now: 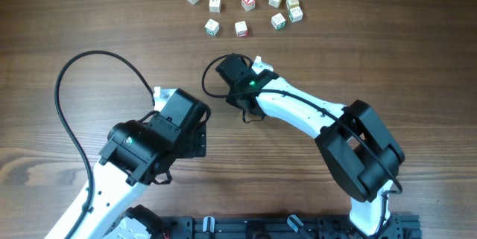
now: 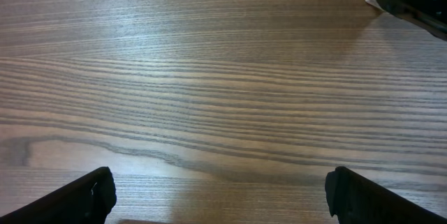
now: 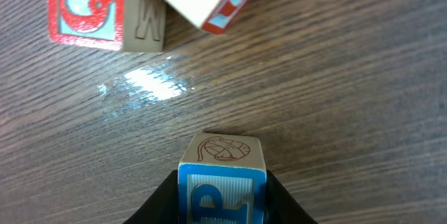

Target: Form a circle

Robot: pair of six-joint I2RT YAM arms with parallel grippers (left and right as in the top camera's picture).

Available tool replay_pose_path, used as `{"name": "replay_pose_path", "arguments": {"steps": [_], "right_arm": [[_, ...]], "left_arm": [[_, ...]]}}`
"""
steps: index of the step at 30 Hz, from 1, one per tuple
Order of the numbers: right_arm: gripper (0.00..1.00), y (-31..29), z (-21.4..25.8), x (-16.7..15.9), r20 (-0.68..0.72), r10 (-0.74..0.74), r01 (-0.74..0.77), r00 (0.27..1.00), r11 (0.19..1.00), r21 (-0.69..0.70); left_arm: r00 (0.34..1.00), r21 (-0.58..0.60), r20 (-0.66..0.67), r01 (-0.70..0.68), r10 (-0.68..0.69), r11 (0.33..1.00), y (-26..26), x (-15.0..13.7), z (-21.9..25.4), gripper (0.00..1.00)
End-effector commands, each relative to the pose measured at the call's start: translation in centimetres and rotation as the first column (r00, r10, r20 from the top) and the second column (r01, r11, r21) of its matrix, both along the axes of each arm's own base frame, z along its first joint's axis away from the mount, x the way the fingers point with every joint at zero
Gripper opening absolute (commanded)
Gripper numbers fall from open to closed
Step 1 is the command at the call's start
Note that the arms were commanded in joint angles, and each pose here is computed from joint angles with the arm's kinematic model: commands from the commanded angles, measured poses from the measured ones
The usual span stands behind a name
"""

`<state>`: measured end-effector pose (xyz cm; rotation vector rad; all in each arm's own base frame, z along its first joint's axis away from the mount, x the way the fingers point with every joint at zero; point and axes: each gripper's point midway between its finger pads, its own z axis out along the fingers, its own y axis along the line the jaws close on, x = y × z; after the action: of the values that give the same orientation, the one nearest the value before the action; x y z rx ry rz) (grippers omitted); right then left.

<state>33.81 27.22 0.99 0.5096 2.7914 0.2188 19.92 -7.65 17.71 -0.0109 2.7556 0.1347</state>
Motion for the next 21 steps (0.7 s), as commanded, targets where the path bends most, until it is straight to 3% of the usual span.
{"name": "replay_pose_path", "arguments": {"steps": [1,10,21], "right_arm": [[0.27,0.4,-0.2,0.2,0.007,0.089,-0.089,0.996,0.996,-0.018],[0.28,1.1,0.3,1.4,0.069,0.234,-0.231,0.970,0.972,-0.047],[0.27,-0.7,0.3,2.8,0.065,0.215,-0.213,0.974,0.976,-0.042]], "left_arm": [[1.000,0.008,0.009,-0.010,0.010,1.000,0.3,0.0,0.1,1.00],[1.000,0.008,0.009,-0.010,0.010,1.000,0.3,0.0,0.1,1.00],[1.000,0.008,0.009,-0.010,0.010,1.000,0.3,0.0,0.1,1.00]]}}
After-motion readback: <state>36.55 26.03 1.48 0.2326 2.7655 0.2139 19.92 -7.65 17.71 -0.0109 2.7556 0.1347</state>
